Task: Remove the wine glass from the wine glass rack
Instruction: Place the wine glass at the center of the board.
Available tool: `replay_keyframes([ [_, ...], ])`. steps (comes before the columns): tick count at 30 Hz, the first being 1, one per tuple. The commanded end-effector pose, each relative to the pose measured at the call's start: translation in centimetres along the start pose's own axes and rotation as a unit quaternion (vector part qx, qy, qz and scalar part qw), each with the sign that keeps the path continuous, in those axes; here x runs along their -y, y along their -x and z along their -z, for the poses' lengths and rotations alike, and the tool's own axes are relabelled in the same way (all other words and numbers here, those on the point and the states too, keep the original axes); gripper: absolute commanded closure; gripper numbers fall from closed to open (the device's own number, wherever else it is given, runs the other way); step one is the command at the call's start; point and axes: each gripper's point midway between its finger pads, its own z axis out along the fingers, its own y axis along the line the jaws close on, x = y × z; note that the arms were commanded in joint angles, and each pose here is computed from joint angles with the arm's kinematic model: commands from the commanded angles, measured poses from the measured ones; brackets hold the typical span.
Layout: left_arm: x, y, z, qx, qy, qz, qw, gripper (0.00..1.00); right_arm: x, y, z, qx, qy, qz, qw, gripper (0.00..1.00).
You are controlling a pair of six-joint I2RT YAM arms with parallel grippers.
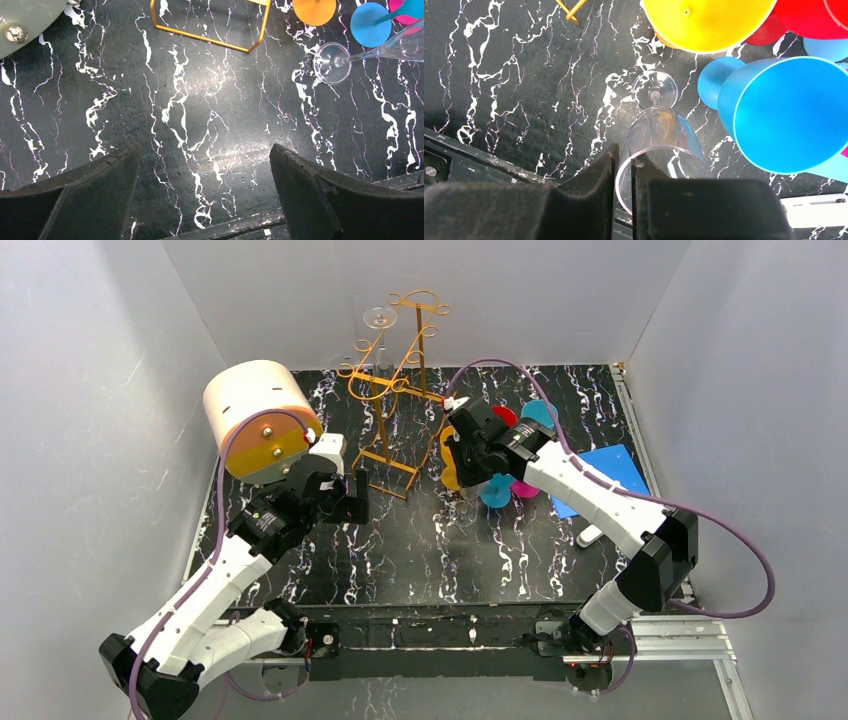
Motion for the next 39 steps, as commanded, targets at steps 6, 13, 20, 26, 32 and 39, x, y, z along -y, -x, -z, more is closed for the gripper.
replay_keyframes([
  [6,-0.4,1.2,0.6,0.016,0.01,0.005,1.0,0.02,0.6,1.5,-0.6,0.012,-0.026,0.024,0.999,0.99],
  [13,-0.2,1.1,0.6,0.013,0.005,0.009,1.0,0.02,0.3,1.5,-1.1,0.007,-0.022,0.024,0.999,0.95],
  [20,-0.9,1.2,0.8,0.018,0.024,0.014,0.999,0.02,0.7,1.9,-1.3,0.019,-0.033,0.027,0.999,0.93],
  [26,-0.8,1.5,0.8,0.016,0.023,0.012,1.0,0.02,0.9,2.9,-1.1,0.033,-0.04,0.031,0.998,0.85],
  [32,-0.7,1.6,0.8,0.016,0.021,0.01,1.0,0.02,0.9,3.0,-1.1,0.032,-0.04,0.032,0.998,0.73],
  [39,-1.1,2.0,1.0,0.026,0.03,0.009,0.999,0.02,0.4,4.4,0.1,0.049,-0.03,0.029,0.998,0.53],
])
